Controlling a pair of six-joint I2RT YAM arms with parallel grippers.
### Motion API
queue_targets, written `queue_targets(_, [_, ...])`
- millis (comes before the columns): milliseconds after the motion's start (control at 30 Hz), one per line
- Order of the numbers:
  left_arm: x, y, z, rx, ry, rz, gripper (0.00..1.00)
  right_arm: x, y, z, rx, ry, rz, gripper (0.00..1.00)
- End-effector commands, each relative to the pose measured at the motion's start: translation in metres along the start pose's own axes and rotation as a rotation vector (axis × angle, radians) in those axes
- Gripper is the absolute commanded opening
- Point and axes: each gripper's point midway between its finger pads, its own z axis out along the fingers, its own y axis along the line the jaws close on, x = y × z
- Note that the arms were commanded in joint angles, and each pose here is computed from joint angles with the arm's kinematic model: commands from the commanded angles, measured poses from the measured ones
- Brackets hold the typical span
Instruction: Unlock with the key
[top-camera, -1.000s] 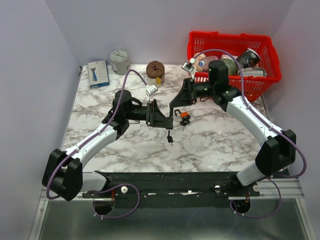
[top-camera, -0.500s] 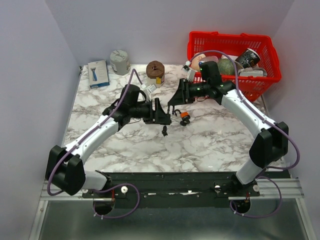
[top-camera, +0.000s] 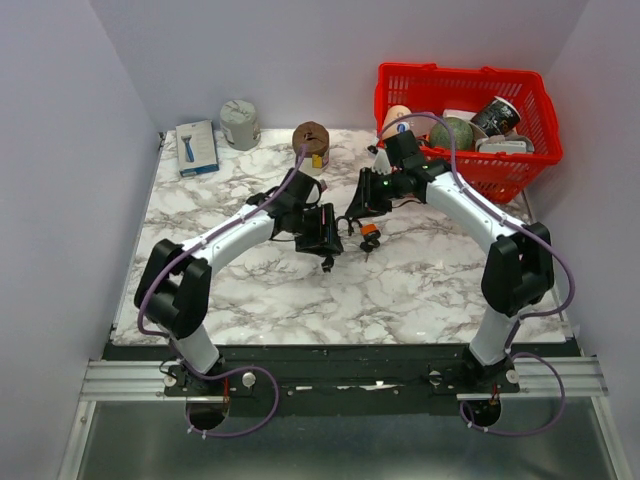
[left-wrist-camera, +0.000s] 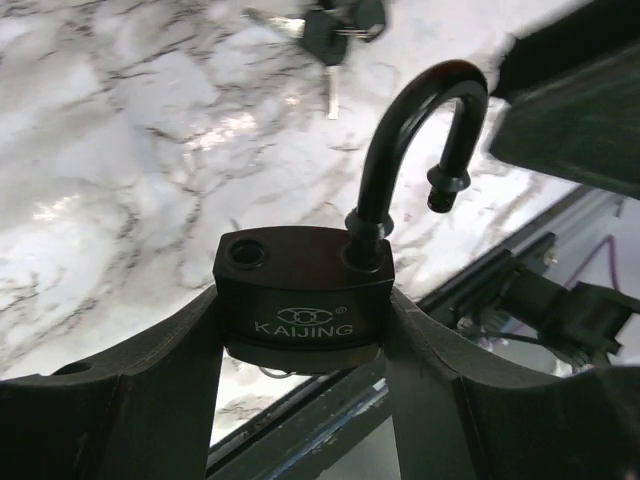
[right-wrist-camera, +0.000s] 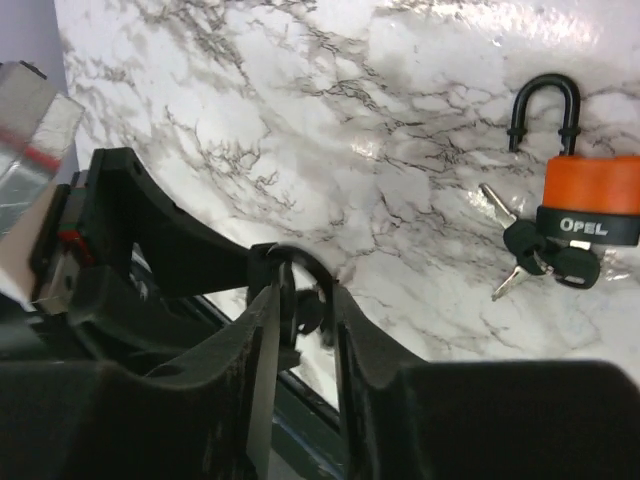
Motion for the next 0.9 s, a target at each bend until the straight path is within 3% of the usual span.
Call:
queue_targets(0, [-0.005, 0.010, 0.011, -0.082, 0.007, -0.020, 0.00, 0.000, -0.014, 0.006, 0.088, 0.010, 0.043, 0.38])
queue_targets(200, [-0.007, 0.015, 0.025, -0.097, 0.018, -0.018, 0.00, 0.007, -0.026, 0.004, 0.142, 0.000, 0.076, 0.52])
queue_targets(433, [-0.007, 0.026, 0.051, -0.105, 0.062, -0.055, 0.00, 0.010, -0.032, -0.006, 0.174, -0.028, 0.079, 0.58])
queue_targets(867, [-0.030, 0.084, 0.064, -0.357, 0.041, -0.125, 0.00, 0.016, -0.036, -0.061, 0.255, -0.200, 0.046, 0.76])
